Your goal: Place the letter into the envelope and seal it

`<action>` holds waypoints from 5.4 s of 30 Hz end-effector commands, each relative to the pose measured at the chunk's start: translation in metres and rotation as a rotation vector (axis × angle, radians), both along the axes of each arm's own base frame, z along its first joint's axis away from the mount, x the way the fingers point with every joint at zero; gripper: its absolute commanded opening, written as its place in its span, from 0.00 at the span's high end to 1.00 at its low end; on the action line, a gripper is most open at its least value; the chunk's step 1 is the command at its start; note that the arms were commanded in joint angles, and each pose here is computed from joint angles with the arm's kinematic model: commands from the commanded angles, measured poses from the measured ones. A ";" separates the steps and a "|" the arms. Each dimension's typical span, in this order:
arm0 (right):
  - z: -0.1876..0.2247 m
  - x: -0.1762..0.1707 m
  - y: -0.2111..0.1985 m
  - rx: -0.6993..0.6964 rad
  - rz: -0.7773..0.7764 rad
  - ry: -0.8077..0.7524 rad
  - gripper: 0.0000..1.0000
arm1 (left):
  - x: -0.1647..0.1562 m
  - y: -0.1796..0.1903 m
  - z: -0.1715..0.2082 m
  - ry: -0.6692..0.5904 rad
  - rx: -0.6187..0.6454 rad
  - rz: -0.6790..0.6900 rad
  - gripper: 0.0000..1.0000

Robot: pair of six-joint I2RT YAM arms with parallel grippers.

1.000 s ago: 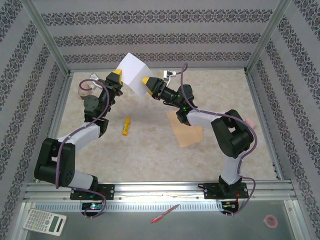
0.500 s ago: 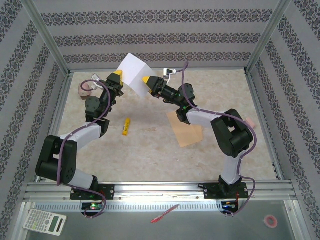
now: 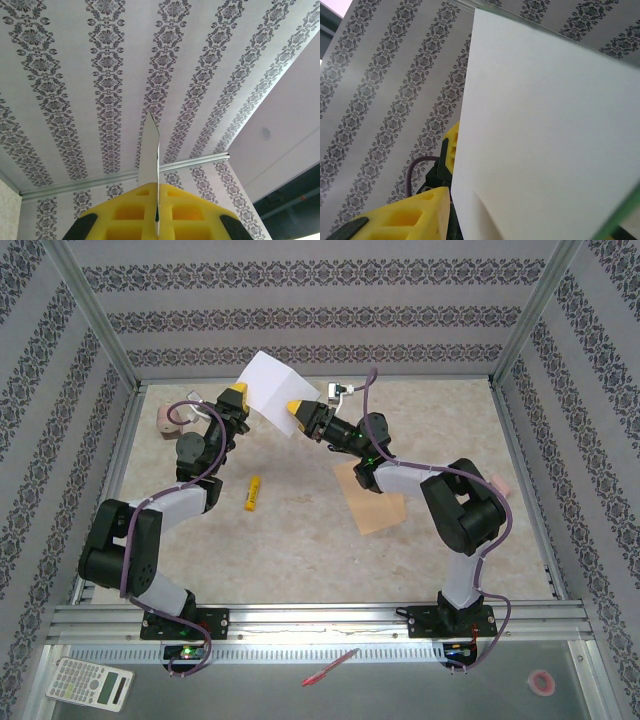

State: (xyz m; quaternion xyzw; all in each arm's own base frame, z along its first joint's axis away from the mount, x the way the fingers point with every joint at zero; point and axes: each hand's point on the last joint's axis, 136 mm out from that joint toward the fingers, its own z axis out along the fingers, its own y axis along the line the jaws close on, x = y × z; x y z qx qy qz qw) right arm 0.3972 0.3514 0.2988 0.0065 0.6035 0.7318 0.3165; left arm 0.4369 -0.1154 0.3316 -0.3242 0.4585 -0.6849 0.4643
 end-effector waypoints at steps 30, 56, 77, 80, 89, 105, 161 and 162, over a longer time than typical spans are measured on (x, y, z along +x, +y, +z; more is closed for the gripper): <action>0.060 -0.018 -0.038 -0.009 -0.023 -0.137 1.00 | -0.010 0.004 -0.011 -0.028 0.100 -0.008 0.23; 0.025 -0.060 -0.070 -0.526 0.153 -0.100 1.00 | -0.053 -0.033 -0.008 0.062 1.012 -0.414 0.00; 0.021 -0.065 -0.014 -0.485 0.281 -0.116 1.00 | -0.070 -0.077 -0.018 -0.063 0.933 -0.563 0.00; 0.023 -0.066 -0.010 -0.455 0.294 -0.115 1.00 | -0.070 -0.078 -0.019 -0.066 0.915 -0.572 0.00; 0.025 -0.069 -0.003 -0.439 0.309 -0.124 1.00 | -0.065 -0.082 -0.019 -0.083 0.868 -0.586 0.00; 0.012 -0.059 0.006 -0.428 0.309 -0.105 1.00 | -0.071 -0.090 0.029 -0.223 0.714 -0.590 0.00; 0.041 -0.052 -0.003 -0.381 0.269 -0.162 1.00 | -0.086 -0.097 0.010 -0.234 0.851 -0.678 0.44; 0.041 -0.052 -0.003 -0.382 0.269 -0.161 1.00 | -0.086 -0.097 0.011 -0.239 0.848 -0.677 0.48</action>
